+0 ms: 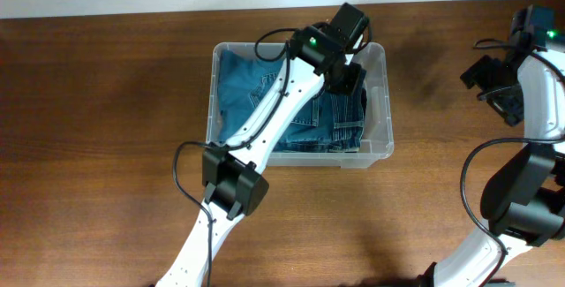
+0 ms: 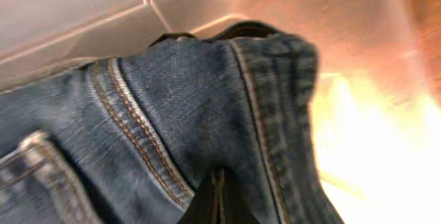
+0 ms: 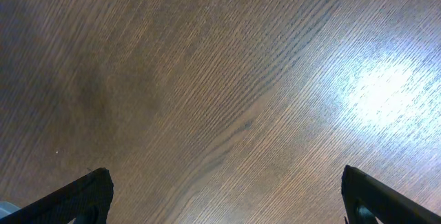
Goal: Pack container
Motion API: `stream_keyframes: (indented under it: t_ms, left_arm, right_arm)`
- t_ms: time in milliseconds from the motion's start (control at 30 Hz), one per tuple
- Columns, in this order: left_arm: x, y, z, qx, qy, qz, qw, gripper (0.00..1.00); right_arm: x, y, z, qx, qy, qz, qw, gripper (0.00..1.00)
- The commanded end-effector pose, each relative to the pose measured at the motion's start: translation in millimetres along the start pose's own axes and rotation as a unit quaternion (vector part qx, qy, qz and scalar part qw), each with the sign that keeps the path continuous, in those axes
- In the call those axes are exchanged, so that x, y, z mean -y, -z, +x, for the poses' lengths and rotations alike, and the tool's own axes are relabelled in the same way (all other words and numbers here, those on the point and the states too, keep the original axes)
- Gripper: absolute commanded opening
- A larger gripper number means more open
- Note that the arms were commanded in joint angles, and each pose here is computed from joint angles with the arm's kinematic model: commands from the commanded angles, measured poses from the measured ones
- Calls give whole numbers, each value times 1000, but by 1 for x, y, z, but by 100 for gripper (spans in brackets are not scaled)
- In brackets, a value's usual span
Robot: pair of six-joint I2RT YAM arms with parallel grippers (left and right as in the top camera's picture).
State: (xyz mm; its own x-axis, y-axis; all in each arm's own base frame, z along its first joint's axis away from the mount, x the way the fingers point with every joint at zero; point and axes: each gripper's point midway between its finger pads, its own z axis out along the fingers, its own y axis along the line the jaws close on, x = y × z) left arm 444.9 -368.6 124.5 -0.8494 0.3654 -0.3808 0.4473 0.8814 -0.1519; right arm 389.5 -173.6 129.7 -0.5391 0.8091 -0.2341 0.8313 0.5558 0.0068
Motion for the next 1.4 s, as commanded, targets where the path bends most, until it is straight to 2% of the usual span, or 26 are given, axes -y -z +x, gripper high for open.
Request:
stream_keyframes:
  t_ms: [0,133,233,367,500,600,767,867,1133,1233,1367]
  left_arm:
    - [-5,-35,10,-21,2,-13,1000,1]
    - [-5,-61,9,-17,0,-13,1000,1]
    - [-3,-60,0,1,0,-8,1000,1]
    - [0,-36,-20,38,-12,-3,999,1]
    - [-6,8,-25,49,-5,-6,999,1]
    - [-21,44,-17,41,6,-19,999,1]
    - [-75,88,3,14,31,-108,994,1]
    - [-84,99,2,14,28,-78,996,1]
    - [-134,129,0,23,42,-96,994,1]
    - [-151,140,14,-3,58,-104,993,1]
    - [-168,156,54,-66,72,-113,989,1]
  right_arm:
    - [4,-2,-2,2,-7,7,1000,99]
    - [4,-2,-2,2,-7,7,1000,98]
    - [4,-2,-2,2,-7,7,1000,98]
    - [4,-2,-2,2,-7,7,1000,98]
    - [4,-2,-2,2,-7,7,1000,98]
    - [4,-2,-2,2,-7,7,1000,98]
    - [4,-2,-2,2,-7,7,1000,98]
    - [4,-2,-2,2,-7,7,1000,98]
    - [4,-2,-2,2,-7,7,1000,98]
    - [4,-2,-2,2,-7,7,1000,98]
    - [4,-2,-2,1,-7,7,1000,98]
